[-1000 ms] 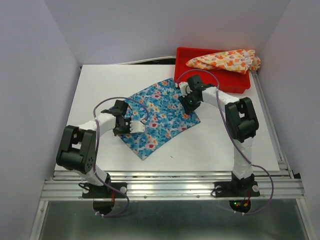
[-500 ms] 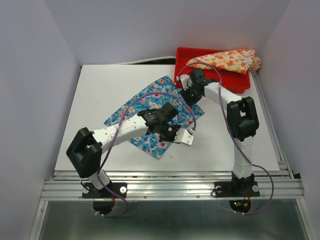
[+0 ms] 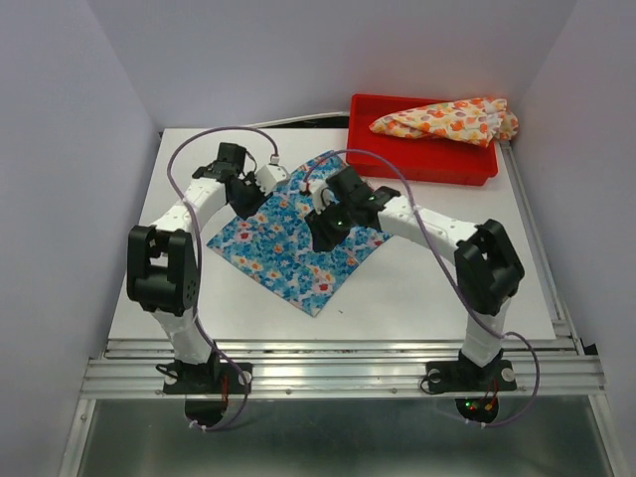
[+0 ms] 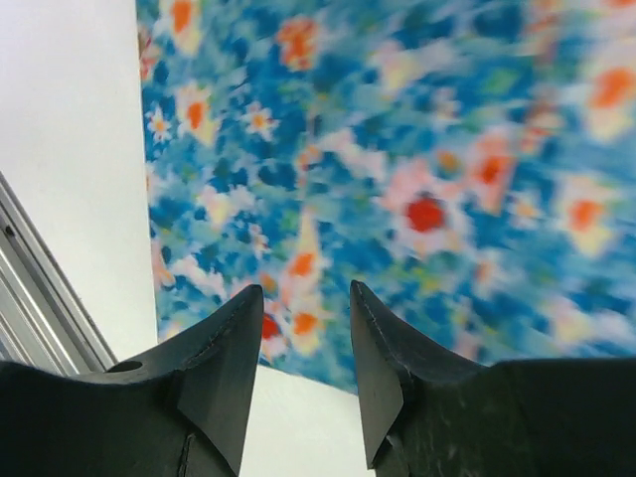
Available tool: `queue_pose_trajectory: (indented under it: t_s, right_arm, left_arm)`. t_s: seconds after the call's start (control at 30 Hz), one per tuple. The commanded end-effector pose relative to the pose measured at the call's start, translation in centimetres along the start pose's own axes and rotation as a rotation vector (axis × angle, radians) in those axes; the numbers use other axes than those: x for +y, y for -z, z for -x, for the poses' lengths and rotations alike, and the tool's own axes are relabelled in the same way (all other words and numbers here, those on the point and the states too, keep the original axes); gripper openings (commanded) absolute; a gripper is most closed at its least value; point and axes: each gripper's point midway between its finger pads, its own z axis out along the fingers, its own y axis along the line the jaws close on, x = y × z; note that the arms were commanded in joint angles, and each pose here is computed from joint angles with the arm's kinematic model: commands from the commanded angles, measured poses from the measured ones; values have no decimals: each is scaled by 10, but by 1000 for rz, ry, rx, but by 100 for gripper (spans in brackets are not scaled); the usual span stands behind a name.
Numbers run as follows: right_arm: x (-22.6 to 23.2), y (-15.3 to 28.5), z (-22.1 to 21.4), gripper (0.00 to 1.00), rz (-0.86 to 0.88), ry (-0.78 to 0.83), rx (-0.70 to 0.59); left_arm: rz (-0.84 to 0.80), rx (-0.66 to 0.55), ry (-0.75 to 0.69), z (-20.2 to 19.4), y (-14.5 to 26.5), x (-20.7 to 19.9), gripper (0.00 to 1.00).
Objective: Fold and stack the skirts
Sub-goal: Flatten the skirt out
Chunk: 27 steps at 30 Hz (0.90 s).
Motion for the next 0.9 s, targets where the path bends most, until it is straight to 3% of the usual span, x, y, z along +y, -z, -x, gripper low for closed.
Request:
queue_pose_trajectory:
  t_s: [0.0,0.13,0.27,0.53,0.67,0.7,0.77,0.8,0.87]
  right_arm:
    - [15,-38,-20,46,35,-9,53]
    - [25,-70,-63,46,19,109,213]
    - [18,-75,-112,44,7,192,373]
    - [-11,-7,-206,44,-67,369,568]
    - [-25,28,-202,45,-112,383,539]
    - [-25,35,-195,52,-117,384,515]
    - [-10,52,-181,66,-79,377,472]
    - [0,65,-153,79,-75,388,392]
    - [42,91,-162,99,120,366,393]
  left_arm:
    - [32,58,123,-35,-11,22,27]
    - [43,41,239,-56,-8,38,27]
    - [11,39,206,-67,2,27,28]
    - [-68,25,-45,-87,35,-26,28]
    - [-138,26,-250,-108,45,-61,28]
    - [-131,30,-366,-111,51,-63,29]
    - [-207,48,-459,-131,52,-90,31]
    - [-200,29,-552,-130,57,-93,35]
    - [-225,-18,-680,-136,63,-126,42]
